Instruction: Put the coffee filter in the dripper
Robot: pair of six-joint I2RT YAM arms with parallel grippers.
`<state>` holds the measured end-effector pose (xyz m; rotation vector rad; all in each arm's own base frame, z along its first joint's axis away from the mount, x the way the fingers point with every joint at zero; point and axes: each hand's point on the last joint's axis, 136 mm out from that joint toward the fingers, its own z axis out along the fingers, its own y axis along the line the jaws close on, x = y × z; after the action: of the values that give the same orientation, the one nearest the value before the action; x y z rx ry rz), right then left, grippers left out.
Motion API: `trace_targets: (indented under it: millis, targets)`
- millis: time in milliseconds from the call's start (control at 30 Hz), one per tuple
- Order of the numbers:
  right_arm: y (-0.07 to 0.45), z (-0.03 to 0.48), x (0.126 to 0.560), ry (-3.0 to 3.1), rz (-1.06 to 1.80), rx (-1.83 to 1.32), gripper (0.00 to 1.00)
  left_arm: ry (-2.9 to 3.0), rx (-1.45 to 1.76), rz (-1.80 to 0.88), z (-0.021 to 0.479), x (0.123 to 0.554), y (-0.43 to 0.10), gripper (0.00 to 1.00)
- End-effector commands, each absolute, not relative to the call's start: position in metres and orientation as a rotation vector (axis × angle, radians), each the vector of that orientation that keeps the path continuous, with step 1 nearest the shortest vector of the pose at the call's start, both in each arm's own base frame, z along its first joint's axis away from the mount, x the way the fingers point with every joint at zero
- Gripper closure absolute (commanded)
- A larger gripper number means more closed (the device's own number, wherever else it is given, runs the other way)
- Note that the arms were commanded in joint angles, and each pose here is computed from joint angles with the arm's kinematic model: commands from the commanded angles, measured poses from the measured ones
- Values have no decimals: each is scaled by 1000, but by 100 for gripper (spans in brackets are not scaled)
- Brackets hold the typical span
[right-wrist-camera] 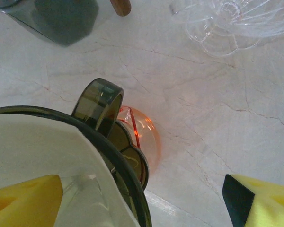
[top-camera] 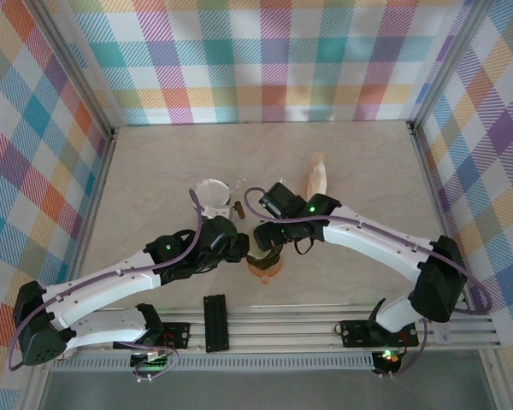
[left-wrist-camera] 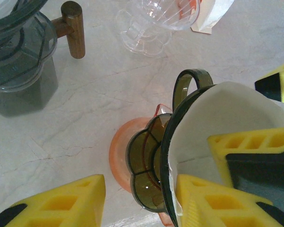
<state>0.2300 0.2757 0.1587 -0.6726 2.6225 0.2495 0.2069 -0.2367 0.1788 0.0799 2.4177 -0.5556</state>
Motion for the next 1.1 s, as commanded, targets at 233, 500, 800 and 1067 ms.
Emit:
trace_targets:
  millis: [233,500,800,1067]
  targets:
    - [273,136,228,2675,189,-727,11,2420,90,-538,172,206,-238,56]
    - [271,119,228,2700,153,-727,11,2421,88,-539,171,207,-239,56]
    - [271,103,227,2726,140,-711,11,2419,83,-569,172,205,-241,53]
    - [266,102,228,2725,114,-704,11,2368,42,-620,183,205,-236,39]
